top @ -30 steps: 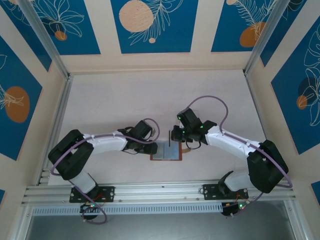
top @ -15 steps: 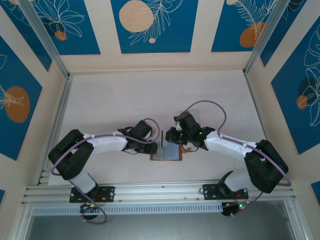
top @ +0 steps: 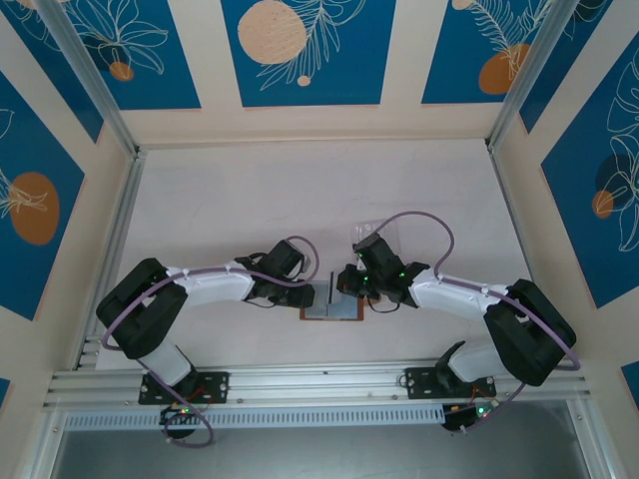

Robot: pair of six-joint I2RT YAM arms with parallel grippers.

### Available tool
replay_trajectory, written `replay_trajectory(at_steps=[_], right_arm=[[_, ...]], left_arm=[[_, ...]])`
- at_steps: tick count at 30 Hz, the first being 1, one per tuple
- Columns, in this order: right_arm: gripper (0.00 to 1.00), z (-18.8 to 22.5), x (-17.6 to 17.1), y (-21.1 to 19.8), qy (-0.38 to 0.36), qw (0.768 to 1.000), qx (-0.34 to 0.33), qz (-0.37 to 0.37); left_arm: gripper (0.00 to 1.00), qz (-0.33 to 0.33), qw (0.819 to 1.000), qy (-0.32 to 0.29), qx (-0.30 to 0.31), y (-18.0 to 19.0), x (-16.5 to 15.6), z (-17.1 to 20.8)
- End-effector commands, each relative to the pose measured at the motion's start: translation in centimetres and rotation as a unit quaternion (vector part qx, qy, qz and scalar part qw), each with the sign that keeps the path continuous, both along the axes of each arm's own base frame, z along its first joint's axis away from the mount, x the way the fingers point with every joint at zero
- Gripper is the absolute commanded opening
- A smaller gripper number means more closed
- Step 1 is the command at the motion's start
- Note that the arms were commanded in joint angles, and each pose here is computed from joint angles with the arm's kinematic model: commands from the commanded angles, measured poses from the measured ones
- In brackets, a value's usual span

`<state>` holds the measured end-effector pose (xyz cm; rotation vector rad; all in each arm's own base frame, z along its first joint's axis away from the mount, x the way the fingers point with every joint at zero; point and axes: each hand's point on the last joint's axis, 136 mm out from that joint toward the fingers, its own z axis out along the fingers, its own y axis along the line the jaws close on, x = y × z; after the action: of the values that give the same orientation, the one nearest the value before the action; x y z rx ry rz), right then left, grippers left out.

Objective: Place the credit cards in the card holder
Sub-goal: Insert the credit card into the card slot.

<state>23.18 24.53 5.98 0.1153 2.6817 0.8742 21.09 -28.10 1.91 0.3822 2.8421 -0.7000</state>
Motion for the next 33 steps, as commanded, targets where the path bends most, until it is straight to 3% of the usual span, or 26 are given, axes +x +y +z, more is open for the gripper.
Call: replay_trajectory(at_steps=[1,25,33], right_arm=[[0.00,0.2,0.0,-0.1,-0.010,1.000,0.002,-0.007],[0.00,-1.3,-1.4,0.4,0.015,0.999,0.032,-0.001],[0.00,-3.1,-3.1,-0.7,0.036,0.999,0.012,-0.001]], left_arm=[[0.32,-0.016,0.998,0.055,0.039,1.4,-2.7,-3.8],[0.32,-0.015,0.998,0.055,0.039,1.4,-2.7,-3.7],[0.32,-0.016,0.998,0.055,0.041,1.4,-2.7,-3.7]])
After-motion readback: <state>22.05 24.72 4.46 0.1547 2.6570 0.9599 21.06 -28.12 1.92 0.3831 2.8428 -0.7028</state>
